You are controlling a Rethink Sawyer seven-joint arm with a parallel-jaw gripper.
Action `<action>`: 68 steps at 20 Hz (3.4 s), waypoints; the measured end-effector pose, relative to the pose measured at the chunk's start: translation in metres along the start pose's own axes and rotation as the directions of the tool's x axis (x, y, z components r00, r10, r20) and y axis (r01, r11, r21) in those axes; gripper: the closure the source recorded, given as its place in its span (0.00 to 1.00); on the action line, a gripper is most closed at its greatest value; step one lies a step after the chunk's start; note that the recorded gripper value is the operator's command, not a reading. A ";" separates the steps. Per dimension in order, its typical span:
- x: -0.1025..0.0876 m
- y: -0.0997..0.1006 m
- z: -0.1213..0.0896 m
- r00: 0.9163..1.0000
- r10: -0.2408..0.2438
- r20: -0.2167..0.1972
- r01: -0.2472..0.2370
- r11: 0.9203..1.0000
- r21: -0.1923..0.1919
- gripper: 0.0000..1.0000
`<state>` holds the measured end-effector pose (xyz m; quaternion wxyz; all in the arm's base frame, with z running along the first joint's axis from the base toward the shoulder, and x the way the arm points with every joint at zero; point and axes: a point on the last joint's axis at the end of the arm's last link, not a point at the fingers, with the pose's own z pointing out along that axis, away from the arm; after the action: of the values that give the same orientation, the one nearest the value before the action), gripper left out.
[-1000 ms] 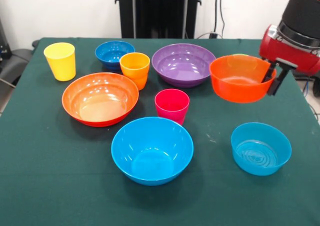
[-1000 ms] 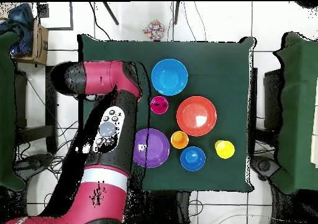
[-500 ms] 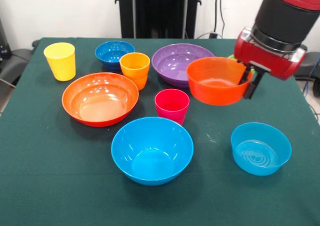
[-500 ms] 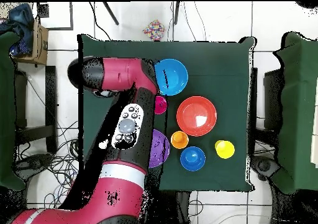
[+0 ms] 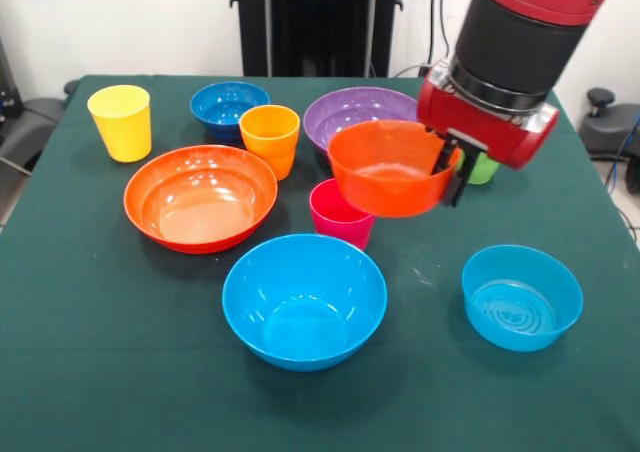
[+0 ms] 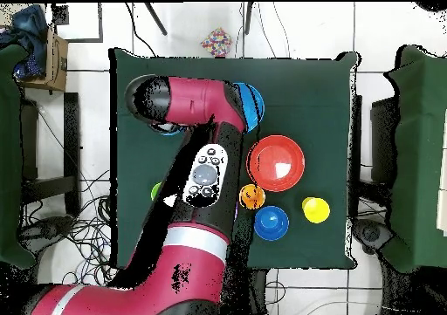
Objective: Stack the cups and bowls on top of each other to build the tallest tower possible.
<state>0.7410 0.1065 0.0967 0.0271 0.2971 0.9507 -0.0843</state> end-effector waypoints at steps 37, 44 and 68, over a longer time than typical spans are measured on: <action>-0.020 -0.041 0.086 1.000 0.007 0.022 -0.008 0.999 0.032 1.00; -0.036 -0.022 0.096 0.998 -0.011 0.058 0.010 1.000 0.012 1.00; -0.037 -0.001 0.128 0.998 -0.028 0.056 0.029 1.000 -0.012 1.00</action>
<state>0.7714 0.0625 -0.0249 0.0544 0.2810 0.9542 -0.0867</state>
